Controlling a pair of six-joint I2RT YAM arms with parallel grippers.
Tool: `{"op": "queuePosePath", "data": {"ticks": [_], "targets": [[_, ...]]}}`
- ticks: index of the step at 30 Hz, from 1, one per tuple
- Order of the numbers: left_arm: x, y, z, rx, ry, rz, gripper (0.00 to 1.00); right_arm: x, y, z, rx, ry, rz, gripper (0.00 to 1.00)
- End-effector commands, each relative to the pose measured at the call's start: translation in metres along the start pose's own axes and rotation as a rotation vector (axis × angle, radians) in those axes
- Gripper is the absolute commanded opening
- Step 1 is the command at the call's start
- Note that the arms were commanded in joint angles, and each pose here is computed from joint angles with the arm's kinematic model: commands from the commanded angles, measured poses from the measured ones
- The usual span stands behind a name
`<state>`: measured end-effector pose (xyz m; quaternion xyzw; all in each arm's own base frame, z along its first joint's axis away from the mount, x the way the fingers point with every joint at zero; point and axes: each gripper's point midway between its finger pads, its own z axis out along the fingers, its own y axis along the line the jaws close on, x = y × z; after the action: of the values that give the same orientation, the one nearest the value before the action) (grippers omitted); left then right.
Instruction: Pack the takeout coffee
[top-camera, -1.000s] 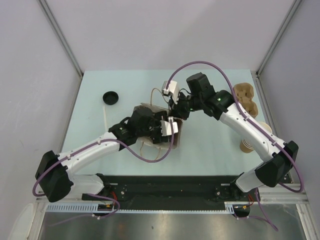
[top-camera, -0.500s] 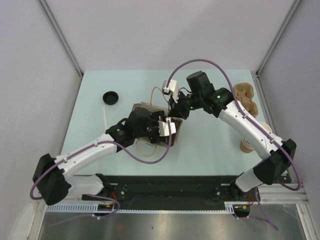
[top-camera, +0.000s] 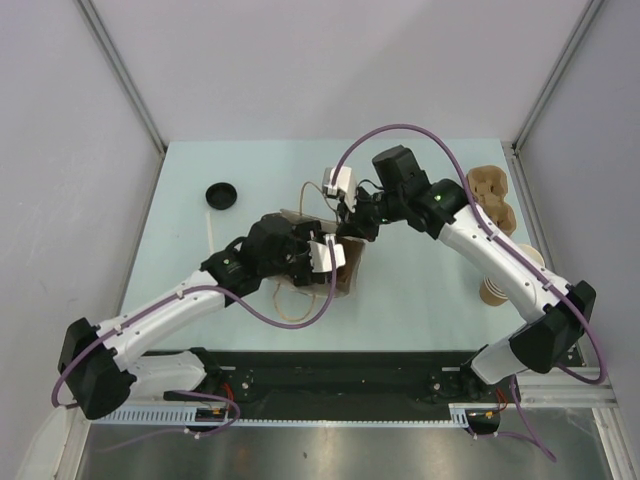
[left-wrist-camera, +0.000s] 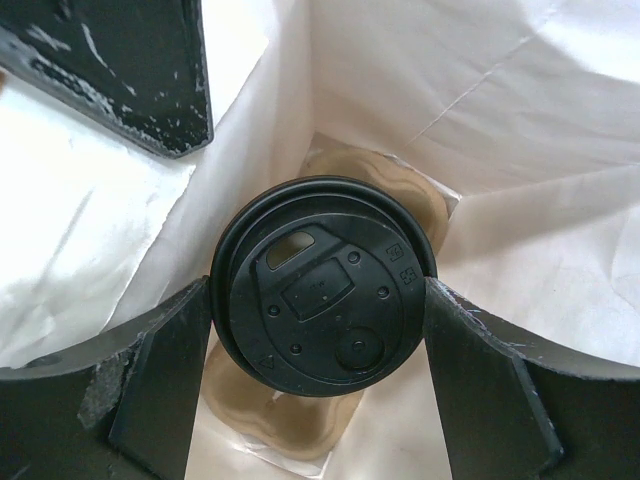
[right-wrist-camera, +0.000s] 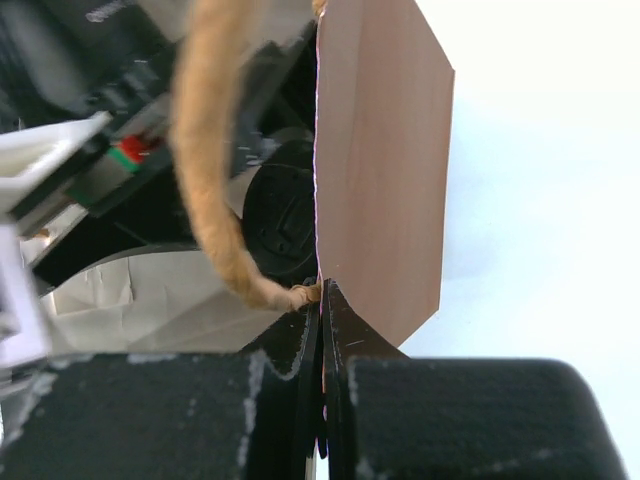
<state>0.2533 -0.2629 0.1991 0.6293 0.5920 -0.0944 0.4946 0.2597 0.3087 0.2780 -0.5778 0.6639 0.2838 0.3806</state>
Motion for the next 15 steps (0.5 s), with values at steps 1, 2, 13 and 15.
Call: {"op": "queuePosePath", "data": {"ticks": [1,2,13,15], "targets": [[-0.006,0.009,0.003,-0.012,-0.009,0.010,0.00,-0.023,0.008,-0.014,0.011,-0.081,-0.118,0.00],[-0.005,0.007,0.006,0.001,-0.009,0.007,0.00,-0.022,0.009,-0.014,0.013,-0.082,-0.122,0.00],[0.005,-0.010,0.022,0.057,-0.022,-0.005,0.00,-0.025,0.015,-0.014,-0.003,-0.091,-0.144,0.00],[0.005,-0.012,0.023,0.060,-0.033,-0.004,0.00,-0.024,0.015,-0.013,-0.004,-0.092,-0.148,0.00]]}}
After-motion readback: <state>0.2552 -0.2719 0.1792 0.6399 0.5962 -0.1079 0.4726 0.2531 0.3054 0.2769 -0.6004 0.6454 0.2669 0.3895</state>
